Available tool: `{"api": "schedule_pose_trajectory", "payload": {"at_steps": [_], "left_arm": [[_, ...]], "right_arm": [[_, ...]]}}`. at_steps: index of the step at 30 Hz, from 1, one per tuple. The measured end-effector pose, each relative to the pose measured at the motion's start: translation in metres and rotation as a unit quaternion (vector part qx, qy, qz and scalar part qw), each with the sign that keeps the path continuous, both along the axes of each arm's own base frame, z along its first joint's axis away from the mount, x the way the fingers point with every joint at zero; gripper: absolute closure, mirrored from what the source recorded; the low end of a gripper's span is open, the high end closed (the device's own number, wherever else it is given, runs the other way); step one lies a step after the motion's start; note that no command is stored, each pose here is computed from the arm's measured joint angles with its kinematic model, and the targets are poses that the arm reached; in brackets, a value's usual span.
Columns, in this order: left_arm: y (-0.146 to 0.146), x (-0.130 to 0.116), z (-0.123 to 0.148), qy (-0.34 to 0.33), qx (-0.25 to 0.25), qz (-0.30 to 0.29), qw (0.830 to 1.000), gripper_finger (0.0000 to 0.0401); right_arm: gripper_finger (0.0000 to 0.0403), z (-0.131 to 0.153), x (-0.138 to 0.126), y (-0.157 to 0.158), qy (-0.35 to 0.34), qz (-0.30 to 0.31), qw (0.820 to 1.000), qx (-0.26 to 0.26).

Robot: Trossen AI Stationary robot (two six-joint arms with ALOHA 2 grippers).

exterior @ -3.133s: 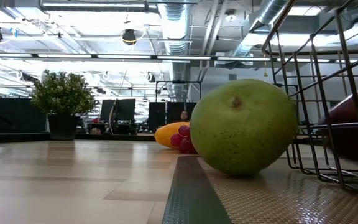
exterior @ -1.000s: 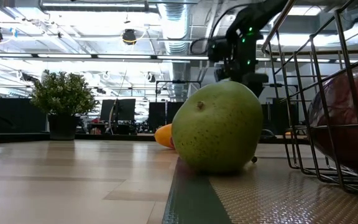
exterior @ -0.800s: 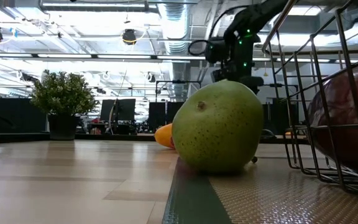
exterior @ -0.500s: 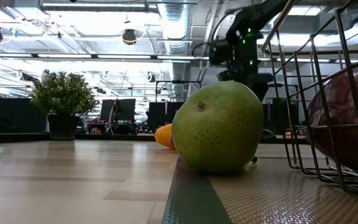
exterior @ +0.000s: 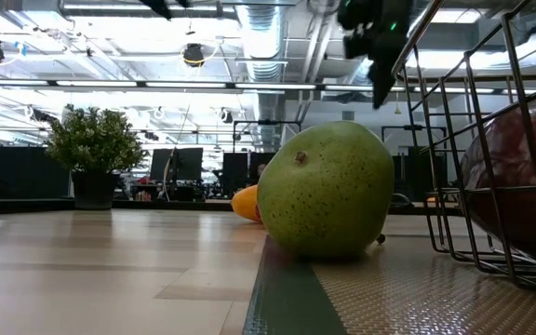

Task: Build produce basket
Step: Put the top pear into the wire basket

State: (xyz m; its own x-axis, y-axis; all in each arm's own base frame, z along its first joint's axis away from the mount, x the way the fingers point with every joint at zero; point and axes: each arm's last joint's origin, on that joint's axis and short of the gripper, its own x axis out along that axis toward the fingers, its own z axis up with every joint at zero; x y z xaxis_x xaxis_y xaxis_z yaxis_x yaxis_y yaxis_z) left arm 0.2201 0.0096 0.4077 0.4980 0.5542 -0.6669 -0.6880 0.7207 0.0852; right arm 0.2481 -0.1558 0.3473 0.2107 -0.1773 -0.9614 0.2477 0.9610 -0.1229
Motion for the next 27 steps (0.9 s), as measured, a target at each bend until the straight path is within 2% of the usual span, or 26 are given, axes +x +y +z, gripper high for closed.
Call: {"api": "schedule_pose_trajectory", "payload": {"at_steps": [4,8,12,14,18,20,25,27], "left_arm": [[0.051,0.051,-0.011,-0.028,-0.028,-0.087,0.995,0.0140],[0.111,0.094,-0.033,-0.094,-0.046,-0.161,0.981,0.0140],[0.165,0.131,-0.076,-0.150,-0.110,-0.223,0.957,0.0140],[0.186,0.143,-0.102,-0.157,-0.137,-0.226,0.952,0.0140],[0.217,0.168,-0.150,-0.165,-0.177,-0.223,0.944,0.0140],[0.227,0.178,-0.166,-0.166,-0.193,-0.230,0.939,0.0140],[0.241,0.204,-0.186,-0.188,-0.243,-0.273,0.912,0.0140],[0.241,0.213,-0.183,-0.193,-0.247,-0.281,0.907,0.0141]], "right_arm": [[0.0014,0.028,-0.030,0.019,-0.041,-0.064,0.997,0.007],[0.0014,0.053,-0.058,0.041,-0.099,-0.129,0.987,0.008],[0.0014,0.069,-0.074,0.060,-0.154,-0.167,0.974,0.014],[0.0014,0.074,-0.078,0.068,-0.176,-0.183,0.967,0.020],[0.0015,0.077,-0.078,0.077,-0.191,-0.207,0.959,0.017],[0.0015,0.077,-0.076,0.082,-0.195,-0.216,0.956,0.021],[0.0015,0.075,-0.067,0.092,-0.195,-0.230,0.953,0.037],[0.0015,0.073,-0.064,0.096,-0.193,-0.230,0.953,0.040]]}}
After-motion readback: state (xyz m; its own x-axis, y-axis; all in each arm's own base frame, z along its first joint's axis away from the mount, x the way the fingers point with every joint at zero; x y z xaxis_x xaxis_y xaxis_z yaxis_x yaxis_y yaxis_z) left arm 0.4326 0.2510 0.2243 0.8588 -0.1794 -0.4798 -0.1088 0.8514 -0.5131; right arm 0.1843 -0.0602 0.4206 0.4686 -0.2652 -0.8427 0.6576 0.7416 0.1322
